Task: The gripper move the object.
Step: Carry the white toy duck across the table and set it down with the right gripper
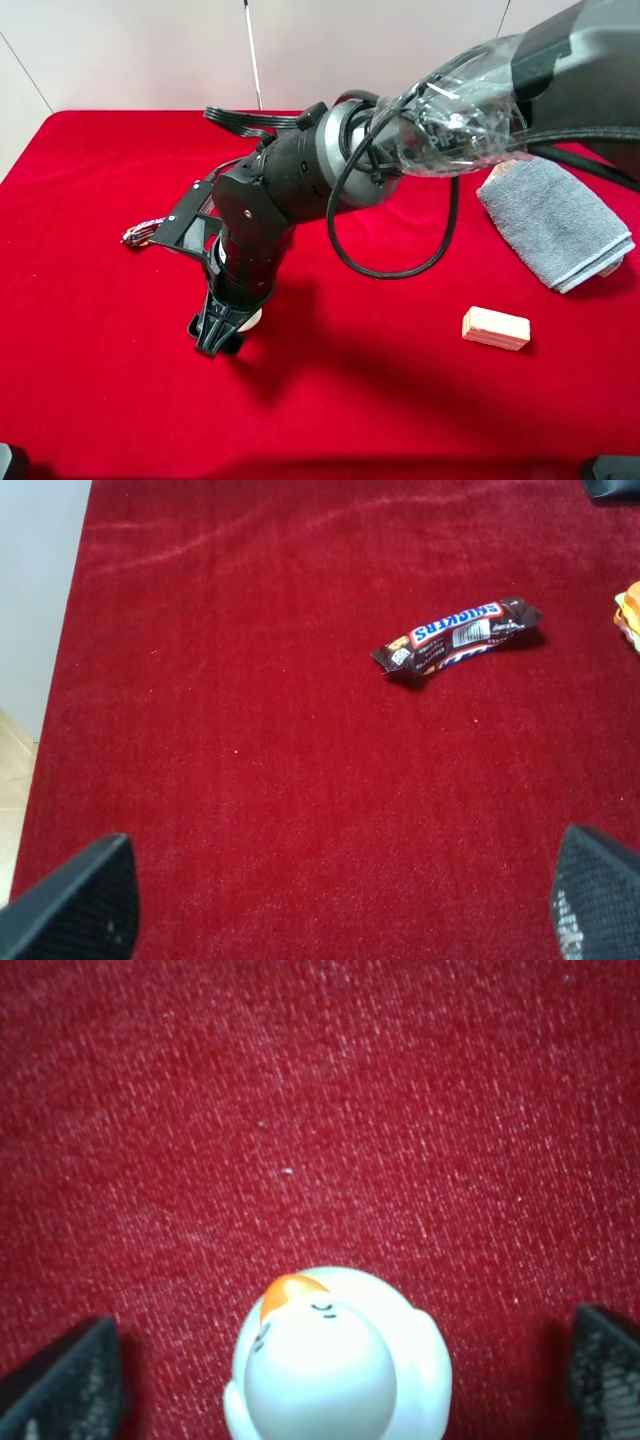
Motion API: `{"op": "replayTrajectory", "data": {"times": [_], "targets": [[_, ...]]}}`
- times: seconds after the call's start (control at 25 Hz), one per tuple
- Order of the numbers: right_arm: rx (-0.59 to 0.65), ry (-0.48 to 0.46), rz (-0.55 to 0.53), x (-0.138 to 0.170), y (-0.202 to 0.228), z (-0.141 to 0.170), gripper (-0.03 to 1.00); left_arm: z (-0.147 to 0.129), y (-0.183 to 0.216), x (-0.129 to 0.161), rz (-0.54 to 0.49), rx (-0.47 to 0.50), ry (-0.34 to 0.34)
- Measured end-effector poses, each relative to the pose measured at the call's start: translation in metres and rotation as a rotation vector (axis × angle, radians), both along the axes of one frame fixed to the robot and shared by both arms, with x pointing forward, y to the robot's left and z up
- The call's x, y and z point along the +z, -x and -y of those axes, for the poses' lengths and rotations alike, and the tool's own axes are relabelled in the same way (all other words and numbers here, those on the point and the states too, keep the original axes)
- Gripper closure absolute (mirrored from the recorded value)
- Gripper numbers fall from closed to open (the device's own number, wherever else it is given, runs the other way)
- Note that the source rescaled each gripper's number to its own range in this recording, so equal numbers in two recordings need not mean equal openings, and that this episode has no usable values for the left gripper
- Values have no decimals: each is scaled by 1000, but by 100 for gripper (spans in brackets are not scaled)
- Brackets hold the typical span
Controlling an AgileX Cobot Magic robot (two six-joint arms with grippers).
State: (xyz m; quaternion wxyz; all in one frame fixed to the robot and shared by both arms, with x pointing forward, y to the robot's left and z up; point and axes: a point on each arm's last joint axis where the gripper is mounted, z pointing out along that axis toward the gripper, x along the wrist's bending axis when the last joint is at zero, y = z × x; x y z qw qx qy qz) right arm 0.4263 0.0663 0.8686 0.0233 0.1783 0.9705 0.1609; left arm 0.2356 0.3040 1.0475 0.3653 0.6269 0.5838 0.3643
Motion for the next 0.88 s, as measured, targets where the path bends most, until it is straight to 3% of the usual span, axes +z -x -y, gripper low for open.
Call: {"op": "replayTrajectory", "data": {"times": [0.64, 0.88], "targets": [[10, 27, -16, 3, 2, 3, -3, 0, 0, 0, 0, 0, 0], [26, 46, -35, 42, 8, 12, -3, 0, 0, 0, 0, 0, 0]]}}
